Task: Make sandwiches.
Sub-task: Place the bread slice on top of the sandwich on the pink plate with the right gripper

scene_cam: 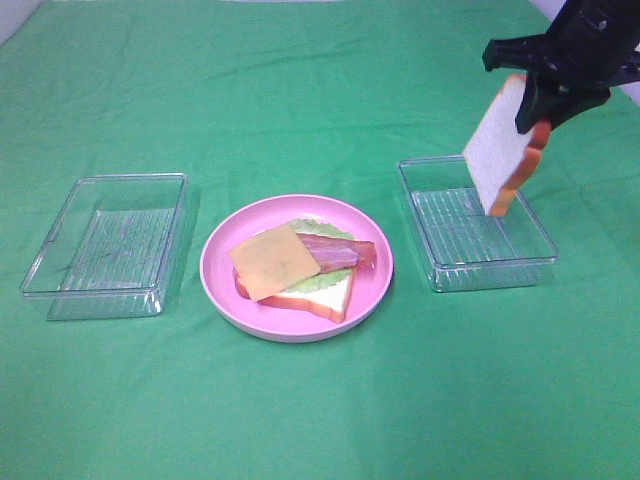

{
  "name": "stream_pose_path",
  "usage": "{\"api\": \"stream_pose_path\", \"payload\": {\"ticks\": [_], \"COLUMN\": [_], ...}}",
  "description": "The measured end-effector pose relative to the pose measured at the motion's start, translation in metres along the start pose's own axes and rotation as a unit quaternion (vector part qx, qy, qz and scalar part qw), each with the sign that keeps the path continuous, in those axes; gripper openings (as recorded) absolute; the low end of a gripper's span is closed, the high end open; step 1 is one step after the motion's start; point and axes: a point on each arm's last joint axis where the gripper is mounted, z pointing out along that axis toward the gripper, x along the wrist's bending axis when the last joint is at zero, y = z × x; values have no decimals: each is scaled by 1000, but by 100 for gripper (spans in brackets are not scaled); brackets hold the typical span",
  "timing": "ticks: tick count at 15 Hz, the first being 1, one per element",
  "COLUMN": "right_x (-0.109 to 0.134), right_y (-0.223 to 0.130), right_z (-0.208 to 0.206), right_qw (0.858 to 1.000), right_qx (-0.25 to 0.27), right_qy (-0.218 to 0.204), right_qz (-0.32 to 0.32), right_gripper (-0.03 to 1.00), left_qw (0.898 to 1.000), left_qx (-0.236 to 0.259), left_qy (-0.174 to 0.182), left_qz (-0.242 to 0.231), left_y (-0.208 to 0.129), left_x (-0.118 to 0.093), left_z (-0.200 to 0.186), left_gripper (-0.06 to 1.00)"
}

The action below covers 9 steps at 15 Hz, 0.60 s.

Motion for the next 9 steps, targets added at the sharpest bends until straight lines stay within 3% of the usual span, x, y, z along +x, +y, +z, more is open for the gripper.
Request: {"api": "stream_pose_path", "payload": {"ticks": [3,5,9], "right_x": [19,42,95], "right_y": [-3,-7,-34], "right_z": [-28,-31,-7], "right_qw": [995,981,957], "right_qx": [-33,-26,-5], "right_qy": [93,190,286], "right_qz": [-6,-19,-48], "right_gripper": [20,20,20], "left_qw": [1000,1000,1000], "left_qx": [0,0,0], "left_qy": [0,0,0], "left_qz": [0,0,0], "left_y": [0,0,0], "left_x": [0,0,0], "left_z": [0,0,0], "left_gripper": [80,80,80]}}
